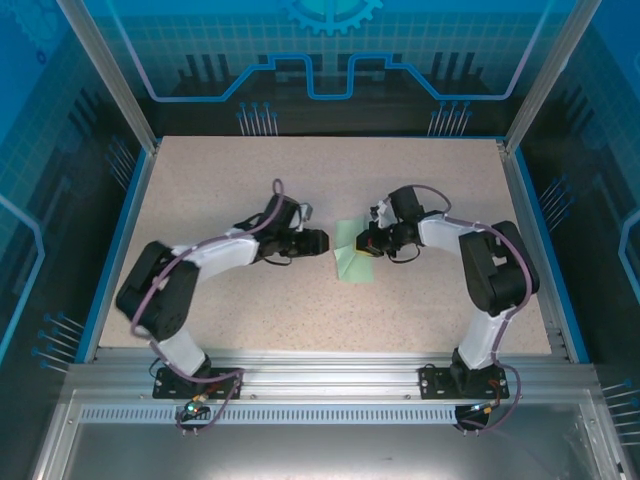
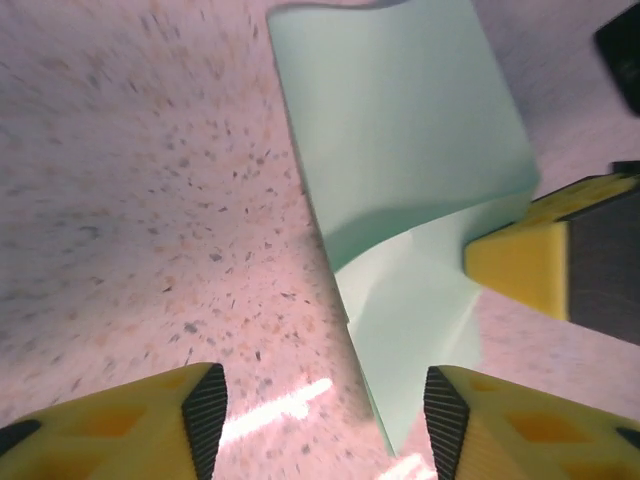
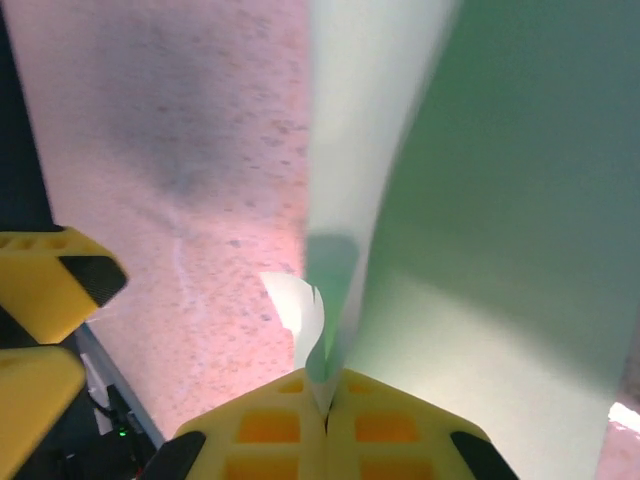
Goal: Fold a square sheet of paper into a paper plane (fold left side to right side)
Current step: Turn over the paper at the center of the table.
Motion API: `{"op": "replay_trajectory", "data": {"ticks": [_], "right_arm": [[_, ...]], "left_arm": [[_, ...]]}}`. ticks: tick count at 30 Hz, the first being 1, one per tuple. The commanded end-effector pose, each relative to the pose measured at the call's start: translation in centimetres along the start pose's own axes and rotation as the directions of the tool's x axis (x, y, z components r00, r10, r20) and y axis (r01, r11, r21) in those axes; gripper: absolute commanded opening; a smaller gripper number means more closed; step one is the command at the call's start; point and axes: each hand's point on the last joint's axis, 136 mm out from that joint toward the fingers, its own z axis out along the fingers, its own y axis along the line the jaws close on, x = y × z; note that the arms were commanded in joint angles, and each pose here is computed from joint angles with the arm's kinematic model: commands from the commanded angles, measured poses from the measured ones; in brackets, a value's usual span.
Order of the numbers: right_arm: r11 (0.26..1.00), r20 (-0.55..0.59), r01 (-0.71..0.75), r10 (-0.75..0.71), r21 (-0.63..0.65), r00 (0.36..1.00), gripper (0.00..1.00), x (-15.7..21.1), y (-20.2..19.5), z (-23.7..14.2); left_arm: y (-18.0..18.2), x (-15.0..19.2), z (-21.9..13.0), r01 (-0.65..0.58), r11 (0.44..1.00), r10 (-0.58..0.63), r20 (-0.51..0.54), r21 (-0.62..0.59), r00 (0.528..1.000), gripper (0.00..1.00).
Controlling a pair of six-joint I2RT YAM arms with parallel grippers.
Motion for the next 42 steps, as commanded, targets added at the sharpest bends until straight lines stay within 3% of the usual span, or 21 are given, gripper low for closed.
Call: {"op": "replay_trajectory", "data": {"ticks": [1,5,10,16,24,33,42], "right_arm": [[0.985,0.108,0.107,-0.092,-0.134,0.990,0.00,-2.0,4.0,-3.5],[0.940,0.210,0.197,-0.141,-0.277,0.967,0.00,-3.1,8.3,-8.3],[0.861,0.329,0.320,-0.193,-0.395,0.924,0.00,-3.7,14.0,-14.6],[0.786,0.390,0.403,-0.225,-0.469,0.893,0.00,-2.7,19.7,-19.0],[0.733,0.376,0.423,-0.242,-0.533,0.894,0.00,-0.5,23.7,-20.0],[0.703,0.354,0.414,-0.242,-0.578,0.904,0.00,0.7,25.6,-19.7],[0.719,0.343,0.395,-0.228,-0.572,0.911,0.01,0.9,25.1,-19.1]], "left_arm": [[-2.1,-2.2,-4.5,0.050,0.991,-0.065,0.117,0.125,0.991,0.68],[-3.9,-2.8,-9.4,0.066,0.966,-0.119,0.202,0.249,0.972,0.80],[-9.0,-3.7,-15.6,-0.031,0.890,-0.124,0.307,0.455,0.944,0.95],[-14.2,-4.8,-19.8,-0.128,0.769,-0.113,0.331,0.627,0.937,0.97],[-18.8,-4.8,-20.4,-0.198,0.685,-0.038,0.305,0.702,0.951,0.96],[-20.4,-4.6,-19.7,-0.206,0.672,-0.015,0.291,0.711,0.956,0.87],[-19.8,-4.5,-19.2,-0.183,0.695,-0.037,0.290,0.695,0.956,0.50]]}}
